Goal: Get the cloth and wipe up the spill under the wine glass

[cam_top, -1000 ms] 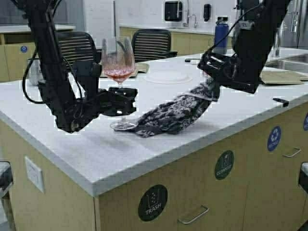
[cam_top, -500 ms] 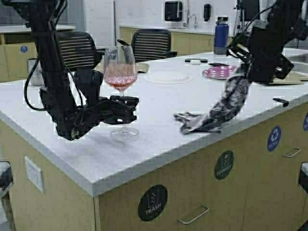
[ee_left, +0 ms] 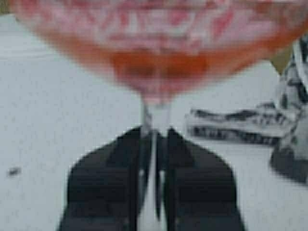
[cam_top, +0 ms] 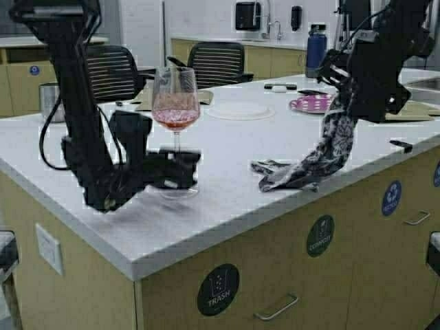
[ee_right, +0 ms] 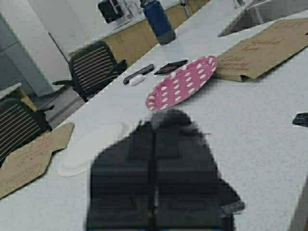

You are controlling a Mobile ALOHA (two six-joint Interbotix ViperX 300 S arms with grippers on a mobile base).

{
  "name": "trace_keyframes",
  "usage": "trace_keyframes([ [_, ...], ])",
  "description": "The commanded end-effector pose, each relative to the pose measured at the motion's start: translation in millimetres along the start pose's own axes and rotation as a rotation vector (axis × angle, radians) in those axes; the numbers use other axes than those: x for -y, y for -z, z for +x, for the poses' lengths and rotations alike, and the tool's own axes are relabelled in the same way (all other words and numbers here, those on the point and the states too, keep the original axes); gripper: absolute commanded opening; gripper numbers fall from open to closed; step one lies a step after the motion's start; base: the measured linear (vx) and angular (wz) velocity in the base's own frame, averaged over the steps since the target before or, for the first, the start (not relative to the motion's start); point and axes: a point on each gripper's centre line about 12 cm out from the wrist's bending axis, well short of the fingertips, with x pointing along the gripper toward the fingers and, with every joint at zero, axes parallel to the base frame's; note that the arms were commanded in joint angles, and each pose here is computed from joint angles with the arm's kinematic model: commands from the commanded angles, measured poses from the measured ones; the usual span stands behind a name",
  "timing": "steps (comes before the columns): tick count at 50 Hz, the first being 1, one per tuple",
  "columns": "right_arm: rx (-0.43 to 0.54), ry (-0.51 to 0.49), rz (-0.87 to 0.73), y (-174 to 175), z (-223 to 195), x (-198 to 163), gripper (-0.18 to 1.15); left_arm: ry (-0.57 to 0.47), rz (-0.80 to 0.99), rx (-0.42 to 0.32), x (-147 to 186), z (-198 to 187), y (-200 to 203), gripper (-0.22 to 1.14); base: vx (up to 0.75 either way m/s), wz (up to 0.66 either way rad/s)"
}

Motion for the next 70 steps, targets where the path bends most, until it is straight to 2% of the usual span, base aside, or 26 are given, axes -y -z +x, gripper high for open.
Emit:
trace_keyframes([
  [1, 0.025, -0.029, 0.005, -8.3, 2.2, -7.3, 0.06, -0.007, 0.03, 0.022, -2.9, 3.6, -7.8, 0.75, 0.0, 0.0],
  [5, 0.016, -0.036, -0.001, -6.1, 1.3, -6.5, 0.06, -0.03, 0.049, 0.026, -5.4, 3.0, -8.8, 0.87, 0.0, 0.0],
  [9, 0.008, -0.046, -0.007, -3.9, 0.6, -6.6, 0.06, -0.062, 0.067, 0.038, -8.8, 1.9, -11.6, 0.93, 0.0, 0.0],
  [17, -0.001, -0.056, -0.013, -2.3, -0.8, -6.8, 0.06, -0.071, 0.071, 0.086, -7.9, -3.1, -20.9, 0.93, 0.0, 0.0],
  [27, -0.028, -0.079, -0.029, 1.3, -6.7, -6.4, 0.06, -0.071, 0.056, 0.1, 1.9, -31.0, -36.2, 0.93, 0.0, 0.0],
  [33, -0.076, -0.14, -0.056, 6.3, -18.4, -11.4, 0.06, -0.072, 0.043, 0.095, 9.6, -53.0, -48.4, 0.93, 0.0, 0.0],
  [42, -0.162, -0.273, -0.122, 8.2, -43.6, -21.8, 0.06, -0.074, 0.042, 0.035, 20.5, -83.2, -69.7, 0.93, 0.0, 0.0],
  [50, -0.202, -0.372, -0.203, -4.7, -62.7, -33.3, 0.06, -0.071, 0.045, 0.006, 29.0, -104.2, -88.6, 0.93, 0.0, 0.0],
  [56, -0.242, -0.402, -0.24, -15.9, -70.9, -41.8, 0.06, -0.075, 0.039, -0.011, 34.1, -120.0, -103.2, 0.93, 0.0, 0.0],
  [70, -0.382, -0.483, -0.306, -46.3, -81.9, -76.7, 0.06, -0.088, 0.063, 0.039, 40.5, -138.0, -152.2, 0.93, 0.0, 0.0],
])
